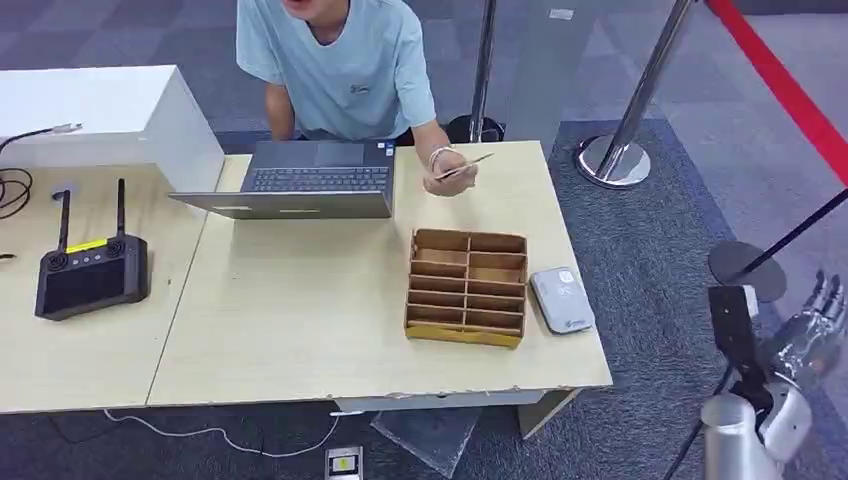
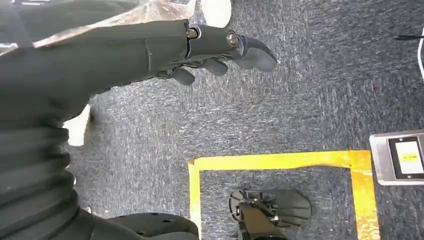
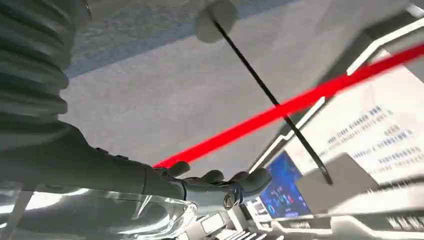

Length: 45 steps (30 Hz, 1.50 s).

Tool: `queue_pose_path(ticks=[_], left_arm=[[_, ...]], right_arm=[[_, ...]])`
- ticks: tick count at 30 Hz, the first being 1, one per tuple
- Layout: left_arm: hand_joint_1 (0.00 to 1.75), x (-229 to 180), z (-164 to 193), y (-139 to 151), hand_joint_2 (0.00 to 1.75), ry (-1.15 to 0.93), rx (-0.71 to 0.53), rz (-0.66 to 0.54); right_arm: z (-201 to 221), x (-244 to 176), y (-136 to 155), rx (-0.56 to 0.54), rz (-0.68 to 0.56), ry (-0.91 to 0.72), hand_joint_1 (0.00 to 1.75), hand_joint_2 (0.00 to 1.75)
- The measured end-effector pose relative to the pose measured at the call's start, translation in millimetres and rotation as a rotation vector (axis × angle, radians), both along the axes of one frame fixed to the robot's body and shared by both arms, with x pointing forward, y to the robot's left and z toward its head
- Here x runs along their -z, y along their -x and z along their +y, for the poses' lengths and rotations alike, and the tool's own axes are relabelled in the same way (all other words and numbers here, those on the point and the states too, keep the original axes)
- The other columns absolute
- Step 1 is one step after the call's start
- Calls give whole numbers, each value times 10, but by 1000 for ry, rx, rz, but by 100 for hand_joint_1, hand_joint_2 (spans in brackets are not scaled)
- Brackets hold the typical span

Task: Pass the card to the sensor for recognition and then transmit it.

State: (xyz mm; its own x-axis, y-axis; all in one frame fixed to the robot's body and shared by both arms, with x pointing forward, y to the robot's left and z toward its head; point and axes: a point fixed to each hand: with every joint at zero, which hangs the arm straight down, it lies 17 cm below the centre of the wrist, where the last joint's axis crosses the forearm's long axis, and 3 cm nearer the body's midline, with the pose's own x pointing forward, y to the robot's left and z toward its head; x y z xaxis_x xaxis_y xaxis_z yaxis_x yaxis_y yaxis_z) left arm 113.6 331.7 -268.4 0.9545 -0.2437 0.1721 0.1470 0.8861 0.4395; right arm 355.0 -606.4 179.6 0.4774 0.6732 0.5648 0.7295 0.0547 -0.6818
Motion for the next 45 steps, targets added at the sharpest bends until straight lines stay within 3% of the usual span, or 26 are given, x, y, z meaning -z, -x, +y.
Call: queue_pose_path(ticks=[9,24,29,45], left_arm=[[0,-7,23,-15,175,-7,-4,-9],[0,-23,65,-78,175,-15,21,-27],[0,-23,66,-80,175,-15,24,-29],[0,-19,46,-85,175,-7,38,-27]], right_arm=[[669,-692,-248,-132,-155,-1,0,175],[2447,-1611,-799,-583,-300,79,0,175],[2919,-1707,-855,-700,-310,104,0,175],[3830,-1635,-1052,-935,-223,166,0,175]])
